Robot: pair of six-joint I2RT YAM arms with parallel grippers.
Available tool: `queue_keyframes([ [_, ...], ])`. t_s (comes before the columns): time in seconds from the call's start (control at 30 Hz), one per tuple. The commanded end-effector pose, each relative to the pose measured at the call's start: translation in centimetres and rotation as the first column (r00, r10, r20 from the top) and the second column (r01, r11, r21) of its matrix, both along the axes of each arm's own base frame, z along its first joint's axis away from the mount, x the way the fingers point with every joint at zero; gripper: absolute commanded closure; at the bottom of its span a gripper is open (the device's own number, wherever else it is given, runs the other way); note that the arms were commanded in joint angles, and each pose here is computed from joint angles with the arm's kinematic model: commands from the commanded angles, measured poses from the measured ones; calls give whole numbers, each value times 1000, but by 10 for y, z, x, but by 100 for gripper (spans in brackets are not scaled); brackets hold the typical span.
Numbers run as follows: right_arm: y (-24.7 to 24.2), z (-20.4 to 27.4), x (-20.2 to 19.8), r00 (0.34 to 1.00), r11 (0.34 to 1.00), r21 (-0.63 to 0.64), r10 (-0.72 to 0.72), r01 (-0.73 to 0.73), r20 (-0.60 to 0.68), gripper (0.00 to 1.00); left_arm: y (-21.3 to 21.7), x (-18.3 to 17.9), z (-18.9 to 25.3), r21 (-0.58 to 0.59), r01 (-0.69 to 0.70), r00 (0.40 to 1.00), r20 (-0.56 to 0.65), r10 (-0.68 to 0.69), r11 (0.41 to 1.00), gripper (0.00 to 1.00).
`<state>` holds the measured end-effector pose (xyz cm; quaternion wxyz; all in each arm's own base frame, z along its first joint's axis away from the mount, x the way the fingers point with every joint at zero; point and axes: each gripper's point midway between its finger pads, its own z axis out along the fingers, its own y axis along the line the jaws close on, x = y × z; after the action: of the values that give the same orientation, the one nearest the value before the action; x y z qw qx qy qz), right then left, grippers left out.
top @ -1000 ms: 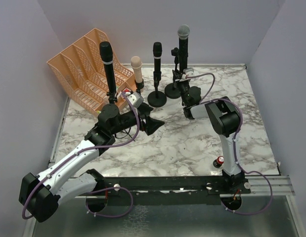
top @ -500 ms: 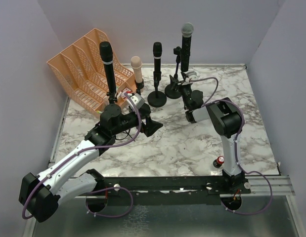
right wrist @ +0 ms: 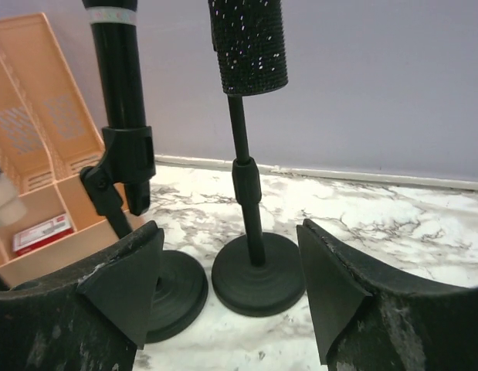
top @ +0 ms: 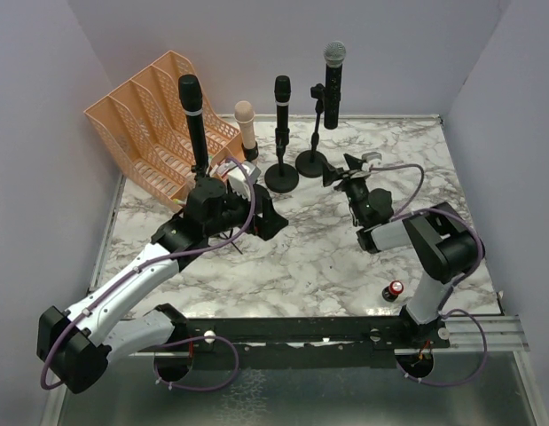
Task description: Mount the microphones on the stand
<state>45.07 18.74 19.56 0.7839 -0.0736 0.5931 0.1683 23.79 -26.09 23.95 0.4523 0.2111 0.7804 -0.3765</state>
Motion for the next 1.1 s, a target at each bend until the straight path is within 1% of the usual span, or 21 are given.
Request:
queue_keyframes([
  [0.0,-24,11,-33,999,996,84,-37,40,-34,26,6,-11,13,-5,7,1000,13,-7,1000,1],
  [0.07,-31,5,-46,994,994,97,-43,53,-103,26,12,-10,22,-18,-26,999,39,27,999,1],
  [0.1,-34,-7,-52,983,995,83,-48,63,-175,25,15,-11,27,-29,-39,998,53,40,999,1],
  [0.17,-40,-13,-63,959,994,78,-55,80,-279,20,21,-13,41,-56,-58,994,86,63,997,1],
  [0.27,-53,-20,-79,894,988,53,-105,142,-436,16,33,-18,60,-82,-98,986,128,109,992,1],
  [0.37,-77,-17,-98,832,965,57,-189,255,-521,14,54,-22,79,-104,-169,968,170,185,980,1],
  [0.43,-93,-16,-114,779,942,53,-242,333,-579,13,68,-23,83,-84,-226,955,177,238,971,1],
  [0.57,-121,1,-145,707,900,31,-320,435,-631,11,98,-27,84,-32,-332,926,180,332,943,1],
  [0.67,-140,17,-167,656,866,5,-375,500,-655,10,117,-34,92,-30,-392,900,192,390,919,1],
  [0.8,-170,40,-197,587,801,-26,-460,599,-667,9,144,-45,99,-24,-467,864,200,462,884,1],
  [0.87,-181,52,-209,569,774,-26,-487,632,-662,9,158,-52,97,-7,-501,848,196,492,866,1],
  [1.07,-204,90,-235,578,725,30,-522,688,-627,9,192,-71,101,-2,-580,799,196,569,815,1],
])
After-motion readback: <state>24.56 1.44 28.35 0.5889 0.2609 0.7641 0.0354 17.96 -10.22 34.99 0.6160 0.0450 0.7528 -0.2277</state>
